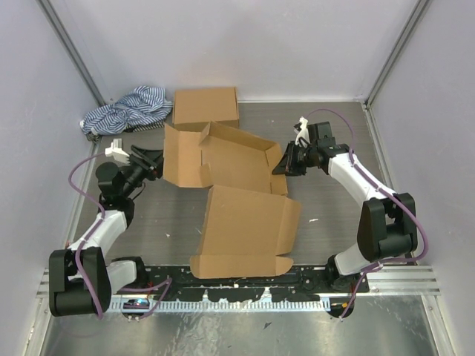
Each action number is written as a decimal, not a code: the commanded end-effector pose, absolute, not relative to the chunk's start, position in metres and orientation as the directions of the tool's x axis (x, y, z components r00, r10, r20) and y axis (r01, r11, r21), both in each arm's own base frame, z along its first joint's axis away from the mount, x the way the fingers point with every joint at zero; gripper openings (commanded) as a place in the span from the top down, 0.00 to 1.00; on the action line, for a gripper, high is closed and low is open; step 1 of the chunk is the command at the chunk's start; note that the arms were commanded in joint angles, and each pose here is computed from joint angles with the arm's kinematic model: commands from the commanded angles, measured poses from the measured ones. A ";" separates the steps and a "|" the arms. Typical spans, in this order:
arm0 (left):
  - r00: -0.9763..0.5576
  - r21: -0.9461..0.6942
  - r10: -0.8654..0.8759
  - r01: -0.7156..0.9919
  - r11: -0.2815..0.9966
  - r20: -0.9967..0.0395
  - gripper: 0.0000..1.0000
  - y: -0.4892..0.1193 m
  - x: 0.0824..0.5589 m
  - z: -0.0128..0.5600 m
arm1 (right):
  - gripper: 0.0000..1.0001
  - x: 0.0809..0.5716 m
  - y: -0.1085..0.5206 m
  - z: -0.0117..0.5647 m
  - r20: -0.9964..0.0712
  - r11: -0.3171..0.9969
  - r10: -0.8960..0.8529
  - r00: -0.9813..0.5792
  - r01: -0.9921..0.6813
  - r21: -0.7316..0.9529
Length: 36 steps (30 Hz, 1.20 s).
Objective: Fold the paper box
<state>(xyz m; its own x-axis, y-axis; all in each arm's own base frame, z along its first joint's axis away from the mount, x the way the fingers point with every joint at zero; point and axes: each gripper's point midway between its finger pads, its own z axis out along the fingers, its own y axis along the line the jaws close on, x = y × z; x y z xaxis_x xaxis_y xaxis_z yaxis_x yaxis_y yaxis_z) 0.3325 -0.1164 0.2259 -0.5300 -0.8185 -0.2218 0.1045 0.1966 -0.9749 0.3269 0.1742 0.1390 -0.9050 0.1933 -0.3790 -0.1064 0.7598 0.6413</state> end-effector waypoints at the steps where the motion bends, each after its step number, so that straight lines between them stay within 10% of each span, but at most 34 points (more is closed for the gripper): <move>1: -0.528 -0.958 -0.810 0.253 0.138 -0.256 0.46 -0.121 0.323 0.265 | 0.99 0.328 0.182 0.164 -0.436 0.719 0.184 -0.881 -0.182 0.671; 36: -0.721 -0.951 -0.628 0.151 0.269 -0.292 0.47 -0.184 0.309 0.191 | 0.99 0.328 0.174 0.111 -0.438 0.922 0.103 -0.893 -0.079 0.380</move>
